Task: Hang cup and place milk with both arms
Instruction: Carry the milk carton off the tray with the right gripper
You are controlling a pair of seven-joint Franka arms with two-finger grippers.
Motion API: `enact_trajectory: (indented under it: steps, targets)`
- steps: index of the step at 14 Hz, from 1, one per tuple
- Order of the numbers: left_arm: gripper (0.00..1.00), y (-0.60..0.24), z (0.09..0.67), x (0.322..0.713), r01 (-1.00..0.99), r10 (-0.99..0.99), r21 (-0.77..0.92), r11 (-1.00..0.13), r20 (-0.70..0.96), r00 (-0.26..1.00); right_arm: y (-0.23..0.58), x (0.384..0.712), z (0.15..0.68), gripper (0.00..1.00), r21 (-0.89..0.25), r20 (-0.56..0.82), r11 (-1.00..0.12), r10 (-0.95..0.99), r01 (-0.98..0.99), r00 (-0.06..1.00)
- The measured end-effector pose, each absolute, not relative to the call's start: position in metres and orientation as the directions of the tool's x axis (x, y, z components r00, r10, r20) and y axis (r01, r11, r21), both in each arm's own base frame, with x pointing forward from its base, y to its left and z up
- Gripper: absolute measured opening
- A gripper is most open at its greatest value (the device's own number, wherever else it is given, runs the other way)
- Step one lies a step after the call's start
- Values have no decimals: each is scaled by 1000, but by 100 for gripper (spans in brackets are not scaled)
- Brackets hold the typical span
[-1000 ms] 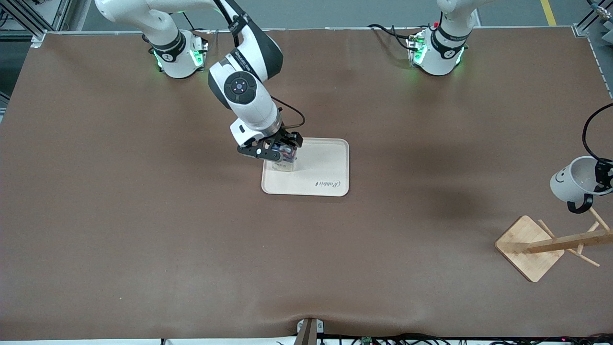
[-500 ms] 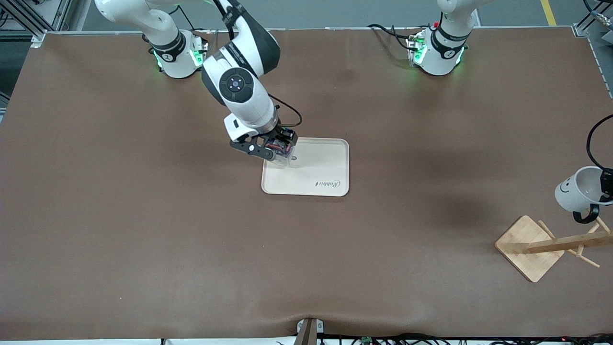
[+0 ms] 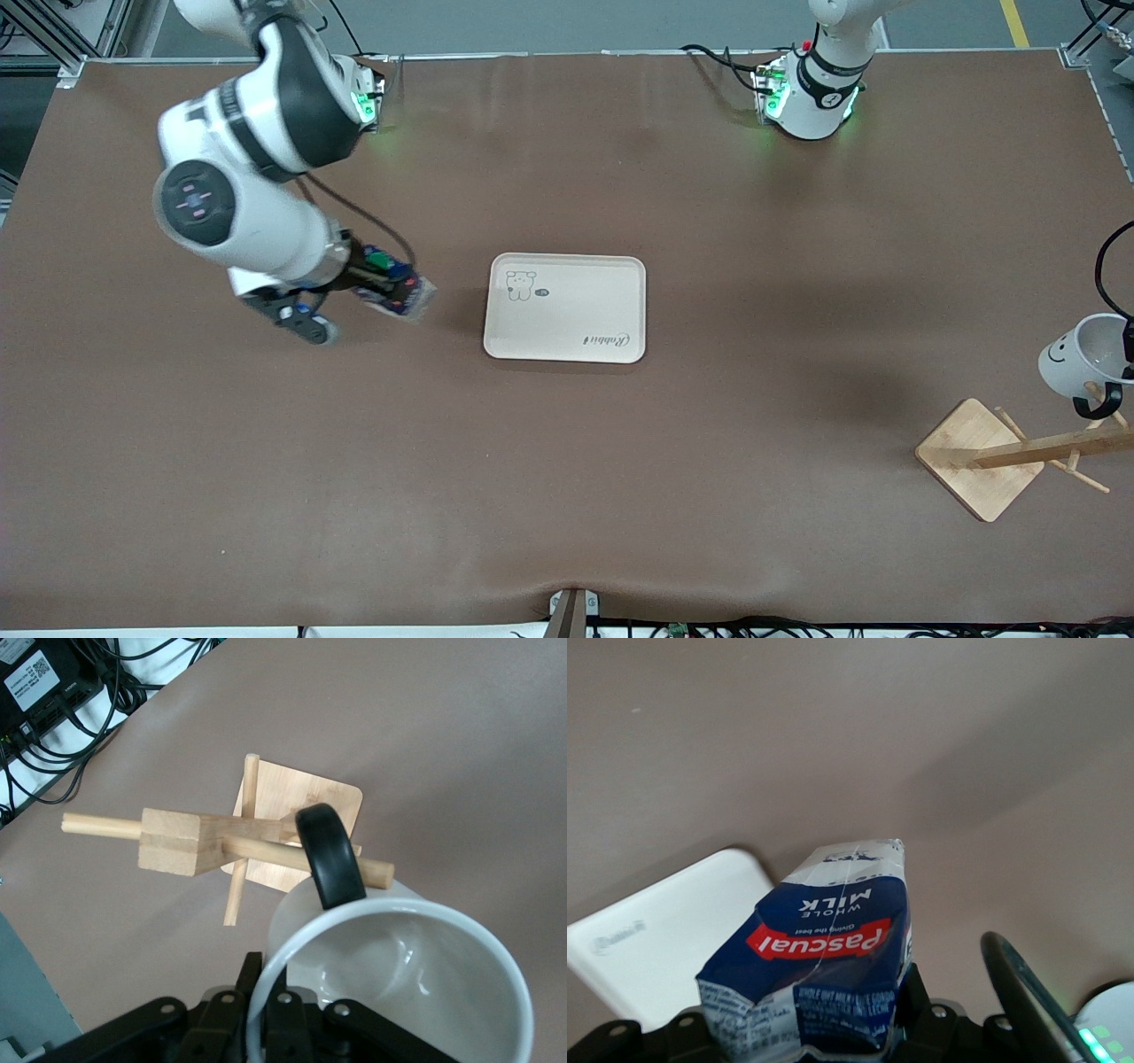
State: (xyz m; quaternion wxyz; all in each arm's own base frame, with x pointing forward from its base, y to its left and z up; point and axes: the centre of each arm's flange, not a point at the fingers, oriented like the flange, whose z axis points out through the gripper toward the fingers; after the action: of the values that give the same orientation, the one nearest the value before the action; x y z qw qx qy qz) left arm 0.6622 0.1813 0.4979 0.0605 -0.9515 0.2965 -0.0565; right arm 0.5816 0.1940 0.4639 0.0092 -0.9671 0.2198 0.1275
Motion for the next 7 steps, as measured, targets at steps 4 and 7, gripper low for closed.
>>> enact_trajectory:
  steps: [4, 7]
  targets:
    - [52, 176, 500, 664, -491, -505, -137, -860, 98, 858, 42, 610, 456, 67, -41, -250, -944, -307, -327, 918]
    - [81, 163, 509, 668, -395, -410, -127, -910, 132, 903, -47, 605, 418, 67, -90, -234, -960, -239, -266, 942]
